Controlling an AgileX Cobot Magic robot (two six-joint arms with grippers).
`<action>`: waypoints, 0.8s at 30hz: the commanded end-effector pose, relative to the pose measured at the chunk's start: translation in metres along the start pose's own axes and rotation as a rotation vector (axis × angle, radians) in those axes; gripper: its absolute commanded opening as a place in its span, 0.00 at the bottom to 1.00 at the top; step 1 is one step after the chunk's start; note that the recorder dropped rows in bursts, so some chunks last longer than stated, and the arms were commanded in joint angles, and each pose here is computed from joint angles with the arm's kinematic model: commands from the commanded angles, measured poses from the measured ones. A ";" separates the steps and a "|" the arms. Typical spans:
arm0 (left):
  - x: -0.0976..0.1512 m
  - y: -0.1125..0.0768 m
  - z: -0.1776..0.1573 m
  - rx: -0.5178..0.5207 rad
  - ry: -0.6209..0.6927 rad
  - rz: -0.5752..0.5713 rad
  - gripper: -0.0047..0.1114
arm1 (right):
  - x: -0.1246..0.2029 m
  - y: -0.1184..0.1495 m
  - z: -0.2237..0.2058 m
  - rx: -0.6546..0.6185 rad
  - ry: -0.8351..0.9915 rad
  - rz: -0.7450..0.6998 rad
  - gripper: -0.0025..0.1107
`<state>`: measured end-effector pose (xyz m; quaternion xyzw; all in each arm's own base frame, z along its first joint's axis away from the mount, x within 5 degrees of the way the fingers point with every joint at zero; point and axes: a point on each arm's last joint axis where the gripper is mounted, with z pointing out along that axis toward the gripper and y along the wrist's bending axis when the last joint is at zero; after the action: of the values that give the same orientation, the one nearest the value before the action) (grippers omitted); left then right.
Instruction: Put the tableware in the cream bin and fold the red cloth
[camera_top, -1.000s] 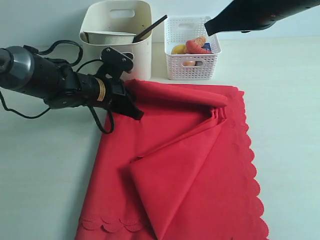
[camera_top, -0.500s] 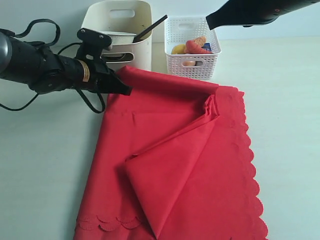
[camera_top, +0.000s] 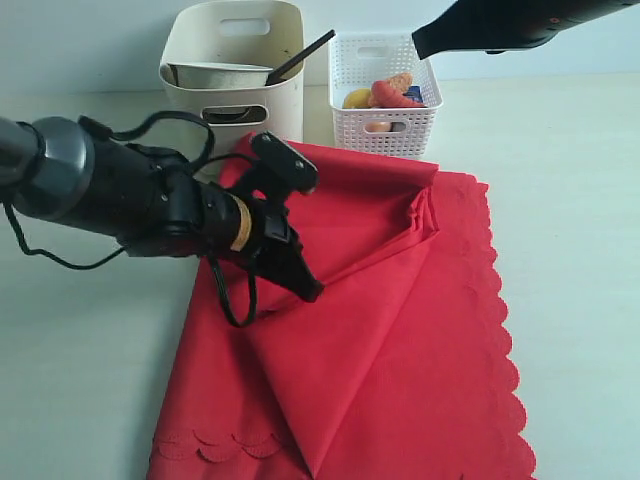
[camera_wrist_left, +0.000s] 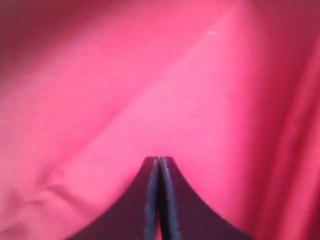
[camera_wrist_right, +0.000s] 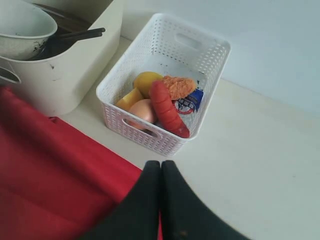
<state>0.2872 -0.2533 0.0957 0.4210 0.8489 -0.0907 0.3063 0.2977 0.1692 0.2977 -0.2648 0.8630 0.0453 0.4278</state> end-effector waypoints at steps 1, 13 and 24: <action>-0.006 -0.054 -0.006 0.084 -0.011 0.095 0.06 | -0.001 0.000 -0.002 0.000 -0.020 -0.001 0.02; -0.031 -0.151 -0.066 0.189 -0.127 0.339 0.06 | -0.001 -0.001 -0.002 0.000 -0.015 -0.001 0.02; -0.018 -0.080 -0.045 0.018 0.011 0.211 0.06 | -0.001 -0.001 -0.002 0.001 -0.013 0.003 0.02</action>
<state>0.2050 -0.3069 0.1518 0.5271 0.7814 -0.0682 0.3271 0.2978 0.1694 0.2980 -0.2649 0.8622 0.0460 0.4294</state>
